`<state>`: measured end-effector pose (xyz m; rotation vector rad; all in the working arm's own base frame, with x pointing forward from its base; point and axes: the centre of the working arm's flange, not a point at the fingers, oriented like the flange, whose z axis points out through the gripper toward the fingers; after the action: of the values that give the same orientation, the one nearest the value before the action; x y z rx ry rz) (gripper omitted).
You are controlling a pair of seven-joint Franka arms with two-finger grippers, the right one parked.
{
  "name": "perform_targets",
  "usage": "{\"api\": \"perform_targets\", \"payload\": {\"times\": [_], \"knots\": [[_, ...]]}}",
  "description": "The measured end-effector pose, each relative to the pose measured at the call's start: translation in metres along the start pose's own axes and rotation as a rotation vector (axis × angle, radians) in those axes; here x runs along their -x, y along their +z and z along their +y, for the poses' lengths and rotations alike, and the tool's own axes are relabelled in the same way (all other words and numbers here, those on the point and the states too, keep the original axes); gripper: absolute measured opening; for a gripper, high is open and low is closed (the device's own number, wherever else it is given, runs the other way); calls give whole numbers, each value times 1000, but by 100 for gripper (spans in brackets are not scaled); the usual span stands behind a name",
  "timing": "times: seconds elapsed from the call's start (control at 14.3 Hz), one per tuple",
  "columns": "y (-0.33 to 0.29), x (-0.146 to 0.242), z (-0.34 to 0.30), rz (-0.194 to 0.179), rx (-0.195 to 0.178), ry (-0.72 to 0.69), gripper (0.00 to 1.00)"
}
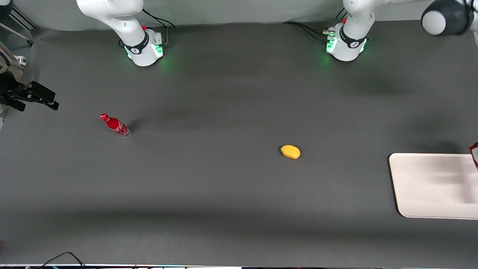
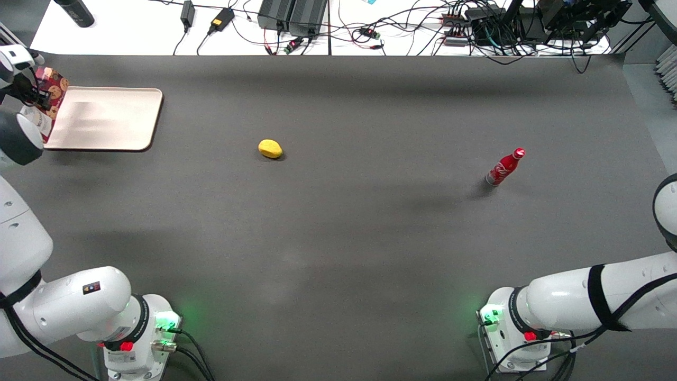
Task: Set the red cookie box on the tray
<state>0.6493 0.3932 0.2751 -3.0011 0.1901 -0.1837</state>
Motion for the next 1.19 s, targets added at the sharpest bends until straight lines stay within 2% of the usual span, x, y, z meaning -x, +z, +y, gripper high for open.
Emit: {"api": "perform_targets", "payload": {"times": [0.28,0.56,0.63,0.91,1.05,1.19], "knots": [[39,-11,-10,21,-18,-3,13],[53,-14,-8,17,-14,0,15],[55,-13,-7,15,-12,-1,22],[55,-12,-9,18,-10,-7,64],[47,-14,-12,32,-9,-18,85],[20,-17,-14,42,10,-31,100]]}}
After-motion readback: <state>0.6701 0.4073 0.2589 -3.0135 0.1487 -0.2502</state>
